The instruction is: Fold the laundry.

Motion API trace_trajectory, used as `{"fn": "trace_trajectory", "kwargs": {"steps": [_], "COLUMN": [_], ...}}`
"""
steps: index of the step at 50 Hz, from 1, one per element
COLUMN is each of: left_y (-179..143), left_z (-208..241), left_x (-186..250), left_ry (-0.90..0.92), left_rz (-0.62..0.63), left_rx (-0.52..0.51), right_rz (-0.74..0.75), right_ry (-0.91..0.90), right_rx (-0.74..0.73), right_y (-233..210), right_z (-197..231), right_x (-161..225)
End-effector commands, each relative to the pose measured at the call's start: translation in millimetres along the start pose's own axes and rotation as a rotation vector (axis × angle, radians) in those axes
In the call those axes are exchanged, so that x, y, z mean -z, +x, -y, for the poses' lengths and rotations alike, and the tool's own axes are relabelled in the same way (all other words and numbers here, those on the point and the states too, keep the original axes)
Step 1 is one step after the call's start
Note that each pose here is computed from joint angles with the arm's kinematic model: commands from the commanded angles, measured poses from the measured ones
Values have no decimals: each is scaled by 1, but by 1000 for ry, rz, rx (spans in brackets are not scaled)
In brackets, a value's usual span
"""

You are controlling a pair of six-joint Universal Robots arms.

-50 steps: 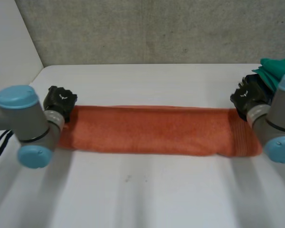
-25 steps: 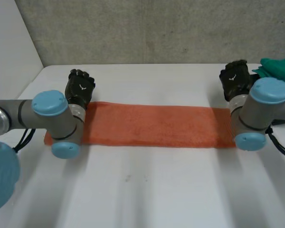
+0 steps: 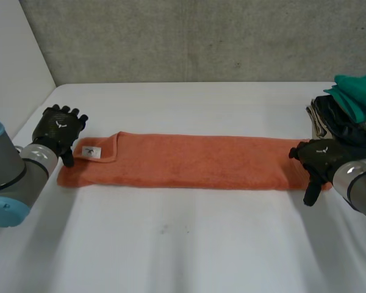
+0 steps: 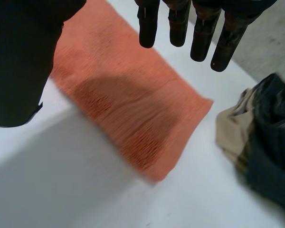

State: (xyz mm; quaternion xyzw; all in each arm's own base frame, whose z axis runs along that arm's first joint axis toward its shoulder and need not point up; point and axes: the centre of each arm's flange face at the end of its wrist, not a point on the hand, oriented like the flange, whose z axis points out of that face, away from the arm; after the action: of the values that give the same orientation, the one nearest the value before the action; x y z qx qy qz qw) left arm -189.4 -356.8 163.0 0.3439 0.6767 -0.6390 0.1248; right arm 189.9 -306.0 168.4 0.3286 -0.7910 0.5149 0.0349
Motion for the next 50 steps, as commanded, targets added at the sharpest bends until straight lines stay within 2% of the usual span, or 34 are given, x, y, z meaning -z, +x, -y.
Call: {"fn": "trace_trajectory", "kwargs": {"steps": [1,17,21,22,26,29,36,50], "left_y": [8,15,-7,-21,-41,-30,6,7], "left_z": [-23,-48,-44,-45,-45,-40,-13,-17], "left_x": [-15,-70,-98,-106,-111,-106,-67,-41], "left_ry": [7,46,76,58,6,11,67,13], "left_rz": [-85,-59,87,192,382,348,169,139], "left_rx": [31,18,6,4,13,10,1,11], "right_rz": [-6,-12,-20,-20,-33,-52,-89,-80], "right_ry": [11,17,24,25,29,47,83,84], "right_rx": [-28,-26,-25,-24,-21,-13,12,-5], "right_y": [4,1,1,1,1,1,5,4], "right_z": [-15,-21,-22,-22,-23,-22,-24,-25], "right_x": [-6,-8,-9,-9,-10,-12,-25,-34]}}
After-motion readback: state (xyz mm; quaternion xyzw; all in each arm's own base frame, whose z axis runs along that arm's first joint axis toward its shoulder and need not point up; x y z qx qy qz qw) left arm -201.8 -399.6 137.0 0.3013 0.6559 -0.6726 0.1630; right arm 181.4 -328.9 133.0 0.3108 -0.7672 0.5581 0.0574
